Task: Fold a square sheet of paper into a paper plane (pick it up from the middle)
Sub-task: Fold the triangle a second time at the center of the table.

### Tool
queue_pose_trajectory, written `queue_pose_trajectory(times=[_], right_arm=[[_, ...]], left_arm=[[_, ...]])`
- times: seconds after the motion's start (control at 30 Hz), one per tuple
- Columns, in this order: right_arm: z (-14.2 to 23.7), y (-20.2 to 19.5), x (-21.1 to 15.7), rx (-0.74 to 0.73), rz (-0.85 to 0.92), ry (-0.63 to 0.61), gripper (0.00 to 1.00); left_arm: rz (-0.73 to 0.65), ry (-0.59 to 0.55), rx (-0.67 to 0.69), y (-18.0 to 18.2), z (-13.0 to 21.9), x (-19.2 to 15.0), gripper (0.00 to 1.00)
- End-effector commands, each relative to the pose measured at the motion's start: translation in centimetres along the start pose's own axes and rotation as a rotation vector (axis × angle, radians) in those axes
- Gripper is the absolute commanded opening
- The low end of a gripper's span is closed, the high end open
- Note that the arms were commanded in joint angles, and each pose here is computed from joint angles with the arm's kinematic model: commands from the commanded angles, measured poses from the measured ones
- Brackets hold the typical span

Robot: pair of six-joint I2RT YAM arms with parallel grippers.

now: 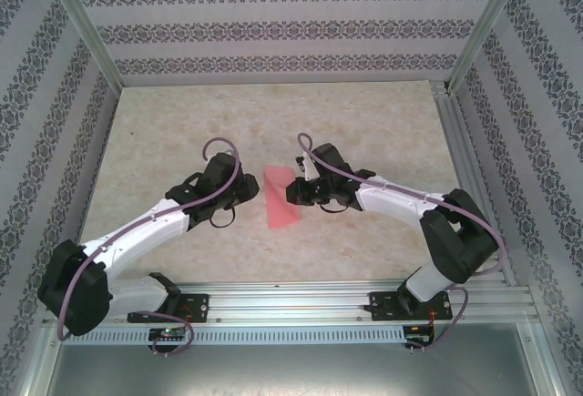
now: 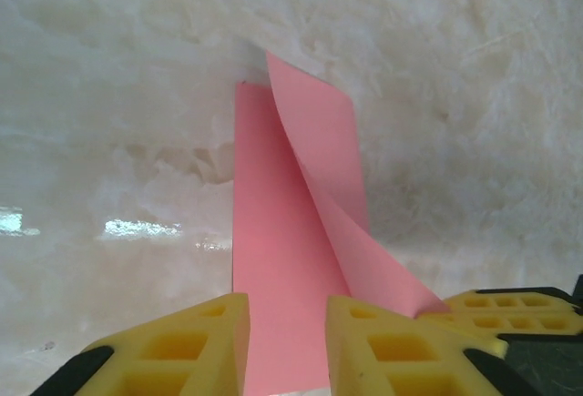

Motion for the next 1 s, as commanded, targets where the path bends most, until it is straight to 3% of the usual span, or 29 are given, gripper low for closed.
queue_pose_trajectory(times=[0.0, 0.6, 0.97], right_arm=[[-1.2, 0.7, 0.0, 0.069, 0.031, 0.026, 0.01], [-3.2, -1.7, 1.2, 0.145, 0.073, 0.092, 0.02], [-4.2, -4.1, 1.4, 0.168, 0.041, 0.111, 0.03]], left_arm=[[0.02, 0.004, -0.063, -0.9, -0.6, 0.2, 0.29], [-0.043, 0.062, -0.056, -0.7, -4.0, -0.8, 0.27], [-0.015, 0.18, -0.031, 0.0, -7.8, -2.7, 0.2]])
Point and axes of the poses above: each hand's point on the last joint's axis, 136 mm out from that joint toward the fingers, its own z axis back along the fingers, its own y axis along the line the jaws close on, x = y × z, the point moved 3 cm from there along z, back along the fingers, and after that the axes turned 3 degrees about z, right-handed, at the moved point
